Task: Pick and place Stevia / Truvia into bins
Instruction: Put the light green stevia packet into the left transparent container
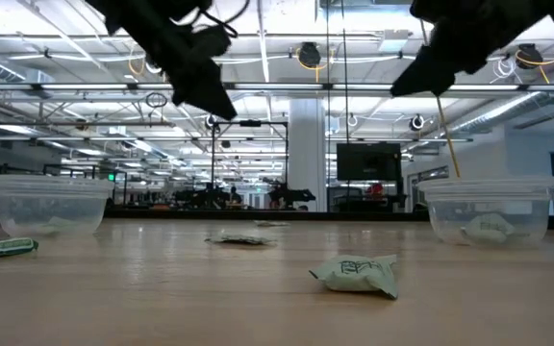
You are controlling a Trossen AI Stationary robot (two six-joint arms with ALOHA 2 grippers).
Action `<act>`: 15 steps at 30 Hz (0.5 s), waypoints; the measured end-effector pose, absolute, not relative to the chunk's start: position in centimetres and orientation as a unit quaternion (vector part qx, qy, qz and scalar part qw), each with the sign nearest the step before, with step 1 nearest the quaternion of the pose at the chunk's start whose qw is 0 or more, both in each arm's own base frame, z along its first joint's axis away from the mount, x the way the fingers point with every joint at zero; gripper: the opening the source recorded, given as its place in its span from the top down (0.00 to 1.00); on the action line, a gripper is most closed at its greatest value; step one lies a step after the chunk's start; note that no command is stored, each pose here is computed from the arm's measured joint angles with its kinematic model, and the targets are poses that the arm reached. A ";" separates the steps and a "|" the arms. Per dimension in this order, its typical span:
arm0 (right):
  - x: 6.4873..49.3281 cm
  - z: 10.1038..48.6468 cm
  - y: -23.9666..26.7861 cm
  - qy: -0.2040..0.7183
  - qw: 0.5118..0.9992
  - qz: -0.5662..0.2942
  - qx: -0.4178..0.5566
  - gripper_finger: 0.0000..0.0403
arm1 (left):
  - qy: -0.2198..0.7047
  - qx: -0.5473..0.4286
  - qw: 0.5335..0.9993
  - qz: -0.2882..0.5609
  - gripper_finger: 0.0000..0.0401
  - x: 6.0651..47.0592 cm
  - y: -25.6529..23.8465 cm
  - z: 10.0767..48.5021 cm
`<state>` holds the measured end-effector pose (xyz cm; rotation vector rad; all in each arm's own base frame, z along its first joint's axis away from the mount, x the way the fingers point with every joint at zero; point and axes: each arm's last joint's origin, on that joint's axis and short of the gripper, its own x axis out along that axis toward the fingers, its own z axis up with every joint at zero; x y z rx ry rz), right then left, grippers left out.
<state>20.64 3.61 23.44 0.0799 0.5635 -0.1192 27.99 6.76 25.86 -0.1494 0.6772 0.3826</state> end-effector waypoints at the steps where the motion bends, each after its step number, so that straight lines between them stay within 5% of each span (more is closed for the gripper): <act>1: 20.7 23.0 3.5 0.257 0.963 -0.081 0.029 0.82 | 0.328 -0.080 0.922 0.189 0.84 28.6 6.9 25.3; 8: 19.6 19.5 2.9 0.149 0.981 -0.127 0.013 0.81 | 0.323 -0.154 0.904 0.233 0.84 31.8 9.0 20.6; 15: 18.7 20.6 2.2 0.079 0.987 -0.135 0.023 0.81 | 0.318 -0.231 0.868 0.303 0.84 33.1 12.0 16.1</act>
